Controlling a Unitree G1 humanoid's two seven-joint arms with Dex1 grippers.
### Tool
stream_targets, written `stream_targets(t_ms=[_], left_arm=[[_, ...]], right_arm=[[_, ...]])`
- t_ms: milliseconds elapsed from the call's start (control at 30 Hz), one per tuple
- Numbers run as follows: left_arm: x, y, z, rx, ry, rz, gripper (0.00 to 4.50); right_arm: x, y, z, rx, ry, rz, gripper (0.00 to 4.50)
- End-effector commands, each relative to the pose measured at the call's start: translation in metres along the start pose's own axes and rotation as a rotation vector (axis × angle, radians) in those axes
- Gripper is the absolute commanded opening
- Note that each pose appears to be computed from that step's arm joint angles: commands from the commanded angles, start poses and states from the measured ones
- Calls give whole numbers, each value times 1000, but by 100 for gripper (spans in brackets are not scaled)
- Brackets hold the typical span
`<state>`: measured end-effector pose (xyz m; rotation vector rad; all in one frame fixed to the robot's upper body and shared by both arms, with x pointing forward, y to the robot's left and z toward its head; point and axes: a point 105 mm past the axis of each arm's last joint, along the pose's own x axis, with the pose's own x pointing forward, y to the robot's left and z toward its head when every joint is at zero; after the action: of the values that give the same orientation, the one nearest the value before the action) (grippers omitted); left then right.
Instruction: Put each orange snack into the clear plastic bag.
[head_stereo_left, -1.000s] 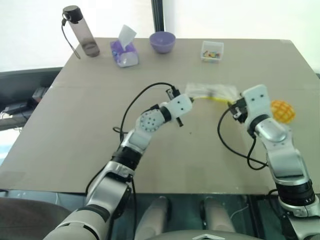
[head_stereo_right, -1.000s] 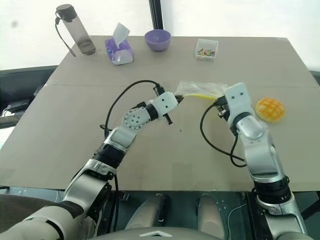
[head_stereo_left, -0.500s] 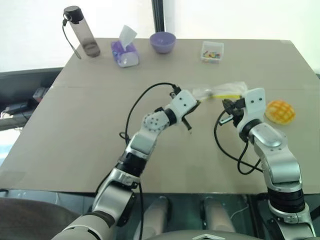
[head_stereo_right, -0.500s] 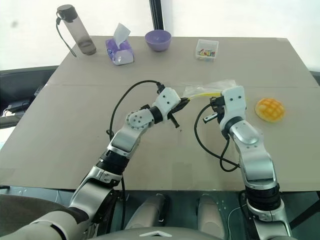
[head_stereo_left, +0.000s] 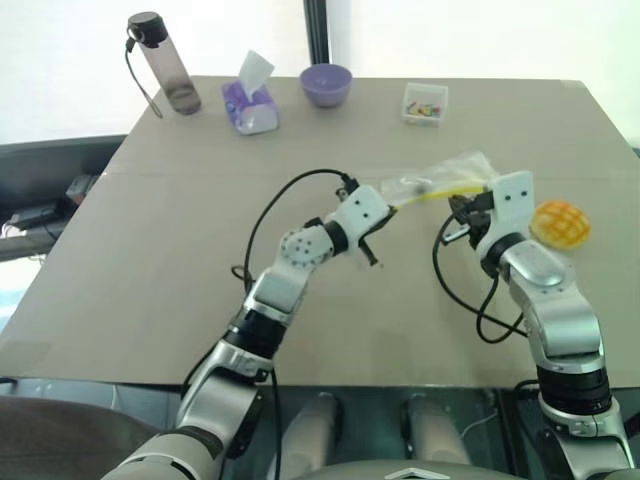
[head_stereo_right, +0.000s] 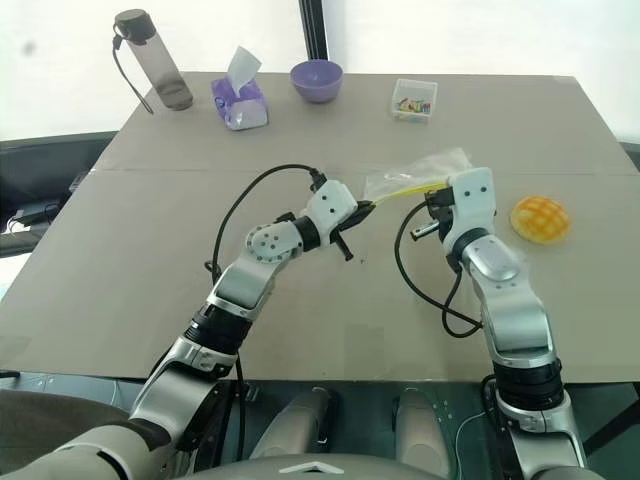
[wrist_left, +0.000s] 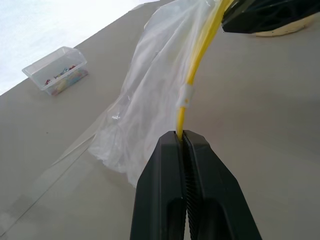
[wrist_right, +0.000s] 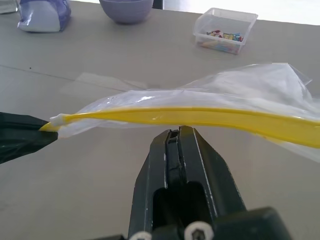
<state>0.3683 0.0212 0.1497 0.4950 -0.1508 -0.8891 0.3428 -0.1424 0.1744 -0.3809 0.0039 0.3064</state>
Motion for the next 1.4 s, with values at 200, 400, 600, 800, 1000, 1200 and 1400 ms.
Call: stream_targets(t_ms=[200,400,600,800,1000,1200,1400], left_arm=[[0,3,11,40,-45,9,0],[2,-1,14,41,-58,-12,0],[2,-7,15,66,-70,-52,0],[-1,-2,12,71,-60,-34,0],[1,4,12,-3,-51,-7,0],[2,0,14,-22,-54,-19,0],[2,-3,14,-6,-57,-42,0]], right_arm=[[-24,-20,17,-29,-50,-46,1],[-26,-30,10,-2,-29,-91,1],[-22,-34,7,31,-28,-115,1],[-25,-39,8,-6,-23,-116,1],[-35,-36,0,-286,62,-51,1],[-37,-40,-8,-335,94,-74,1],[-33,-48,-15,-306,111,-112,1]])
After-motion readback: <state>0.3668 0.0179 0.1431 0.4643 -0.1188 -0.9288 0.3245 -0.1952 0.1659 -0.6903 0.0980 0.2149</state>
